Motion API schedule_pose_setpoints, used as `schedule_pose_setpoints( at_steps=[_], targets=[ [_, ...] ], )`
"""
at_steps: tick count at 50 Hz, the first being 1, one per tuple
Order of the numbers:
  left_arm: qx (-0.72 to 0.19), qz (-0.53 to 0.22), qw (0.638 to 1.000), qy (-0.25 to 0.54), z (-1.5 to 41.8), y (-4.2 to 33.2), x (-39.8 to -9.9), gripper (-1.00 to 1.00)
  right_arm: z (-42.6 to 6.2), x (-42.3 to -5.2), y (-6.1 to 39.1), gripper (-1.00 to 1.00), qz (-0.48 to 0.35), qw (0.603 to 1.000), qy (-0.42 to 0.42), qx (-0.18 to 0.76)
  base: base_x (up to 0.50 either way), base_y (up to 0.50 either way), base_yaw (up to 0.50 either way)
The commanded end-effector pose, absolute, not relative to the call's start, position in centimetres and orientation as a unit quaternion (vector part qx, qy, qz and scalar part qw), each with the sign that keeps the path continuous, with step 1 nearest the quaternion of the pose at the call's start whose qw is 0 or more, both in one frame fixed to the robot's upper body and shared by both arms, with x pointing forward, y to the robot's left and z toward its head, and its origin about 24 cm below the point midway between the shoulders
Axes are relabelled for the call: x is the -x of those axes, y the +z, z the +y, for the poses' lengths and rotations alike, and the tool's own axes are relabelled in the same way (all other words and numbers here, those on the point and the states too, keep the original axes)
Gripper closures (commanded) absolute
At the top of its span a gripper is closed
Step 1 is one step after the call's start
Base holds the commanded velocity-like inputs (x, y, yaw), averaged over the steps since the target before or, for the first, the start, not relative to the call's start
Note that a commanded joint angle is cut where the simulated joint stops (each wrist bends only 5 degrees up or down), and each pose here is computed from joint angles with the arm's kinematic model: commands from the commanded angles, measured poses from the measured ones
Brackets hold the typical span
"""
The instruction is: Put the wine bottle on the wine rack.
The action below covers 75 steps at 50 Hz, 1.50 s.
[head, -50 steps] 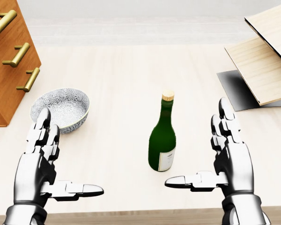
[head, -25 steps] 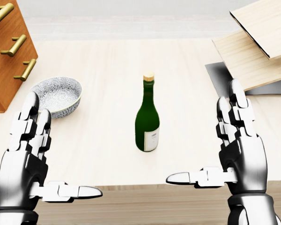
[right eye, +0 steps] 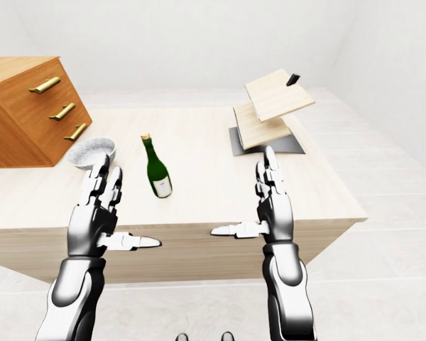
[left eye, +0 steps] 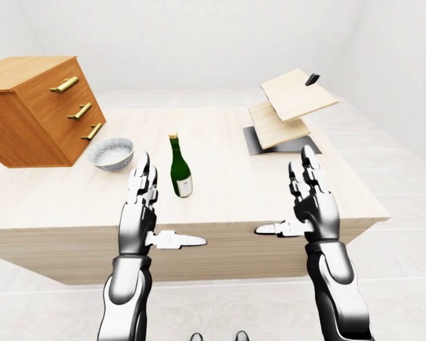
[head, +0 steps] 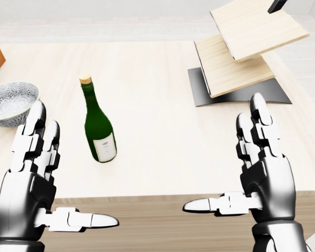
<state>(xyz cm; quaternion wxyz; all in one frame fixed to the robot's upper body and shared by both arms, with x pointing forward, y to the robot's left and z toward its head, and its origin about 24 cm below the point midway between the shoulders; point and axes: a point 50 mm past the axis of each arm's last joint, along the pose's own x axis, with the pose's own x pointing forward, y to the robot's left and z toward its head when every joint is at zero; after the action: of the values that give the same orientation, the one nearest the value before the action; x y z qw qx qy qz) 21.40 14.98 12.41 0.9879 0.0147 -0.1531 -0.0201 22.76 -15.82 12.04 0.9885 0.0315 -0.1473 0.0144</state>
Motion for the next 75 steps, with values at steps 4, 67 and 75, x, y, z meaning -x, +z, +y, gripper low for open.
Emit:
schedule_pose_setpoints(
  at_steps=[4, 67, 75],
  targets=[
    [-0.018, -0.147, 0.989, -0.025, 14.8, 12.1, -21.2, -1.00, -15.9, -22.7, 11.9, -1.00, -0.147, 0.987, 0.013, -0.067, 0.00, -0.27, 0.00],
    [-0.020, -0.147, 0.989, -0.023, 15.5, 12.2, -20.6, -1.00, -14.1, -22.9, 12.0, -1.00, -0.145, 0.988, 0.047, -0.031, 0.05, -0.08, 0.33],
    [-0.020, -0.142, 0.990, -0.020, 15.7, 12.0, -20.6, -1.00, -14.0, -22.8, 12.1, -1.00, -0.147, 0.988, 0.045, -0.033, 0.13, -0.23, 0.00]
  ],
)
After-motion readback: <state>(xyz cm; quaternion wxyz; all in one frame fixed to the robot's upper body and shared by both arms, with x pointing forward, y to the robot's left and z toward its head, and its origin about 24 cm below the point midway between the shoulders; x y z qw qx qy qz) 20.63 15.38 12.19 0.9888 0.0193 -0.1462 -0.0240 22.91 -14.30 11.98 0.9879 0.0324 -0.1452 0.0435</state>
